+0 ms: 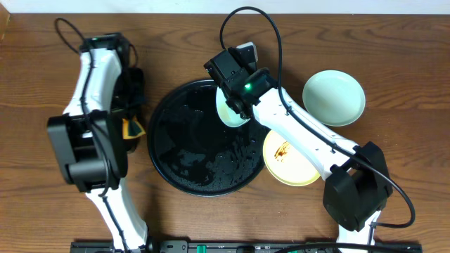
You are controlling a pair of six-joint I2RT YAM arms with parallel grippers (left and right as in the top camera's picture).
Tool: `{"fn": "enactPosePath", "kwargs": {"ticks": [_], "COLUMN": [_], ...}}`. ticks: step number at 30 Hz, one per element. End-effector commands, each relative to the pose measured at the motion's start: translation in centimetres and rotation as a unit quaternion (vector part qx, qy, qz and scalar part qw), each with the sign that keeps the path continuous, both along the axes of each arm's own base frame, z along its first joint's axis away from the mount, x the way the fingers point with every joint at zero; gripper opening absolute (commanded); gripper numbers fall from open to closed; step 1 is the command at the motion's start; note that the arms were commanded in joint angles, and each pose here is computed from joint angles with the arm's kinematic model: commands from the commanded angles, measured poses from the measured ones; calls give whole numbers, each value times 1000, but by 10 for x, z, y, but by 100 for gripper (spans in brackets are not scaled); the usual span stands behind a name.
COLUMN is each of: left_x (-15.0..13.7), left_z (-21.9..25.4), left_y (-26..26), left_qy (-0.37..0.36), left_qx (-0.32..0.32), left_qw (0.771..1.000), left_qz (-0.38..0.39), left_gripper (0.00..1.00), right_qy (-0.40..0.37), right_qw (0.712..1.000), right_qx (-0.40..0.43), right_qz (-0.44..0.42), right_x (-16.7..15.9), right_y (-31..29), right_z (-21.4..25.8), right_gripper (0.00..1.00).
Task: Clean dirty plates on tray and stack at the side
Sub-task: 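Lift the white plate and carry it right onto the light-blue plate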
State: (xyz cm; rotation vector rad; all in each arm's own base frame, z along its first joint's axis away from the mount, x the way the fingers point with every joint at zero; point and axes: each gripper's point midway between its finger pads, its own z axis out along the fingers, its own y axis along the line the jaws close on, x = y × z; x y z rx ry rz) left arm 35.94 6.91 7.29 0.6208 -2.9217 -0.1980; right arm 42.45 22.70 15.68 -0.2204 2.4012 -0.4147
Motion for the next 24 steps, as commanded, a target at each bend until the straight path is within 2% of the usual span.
{"fn": "enactPosePath", "kwargs": {"ticks": [1,6,11,19,24], "left_x": [3,6,4,5,6], "left_z": [33,57,71,71,71], "left_y": [25,38,48,48,49], "left_qy": [-52,-105,-129,-131,-133], "left_qx": [11,-5,-5,-4,-3], "left_qw": [998,993,989,989,989], "left_qz": [27,57,71,72,72], "left_gripper": [8,7,7,8,8], "right_qy": [-18,-31,-74,-142,-158], "right_qw": [1000,999,996,968,955], "right_qx": [-3,-8,-45,-194,-239], "right_qz": [1,15,36,69,76], "right_x": [4,7,14,11,5], "right_y": [3,10,17,24,31], "right_z": [12,24,61,118,131], "right_gripper": [2,2,2,1,2]}}
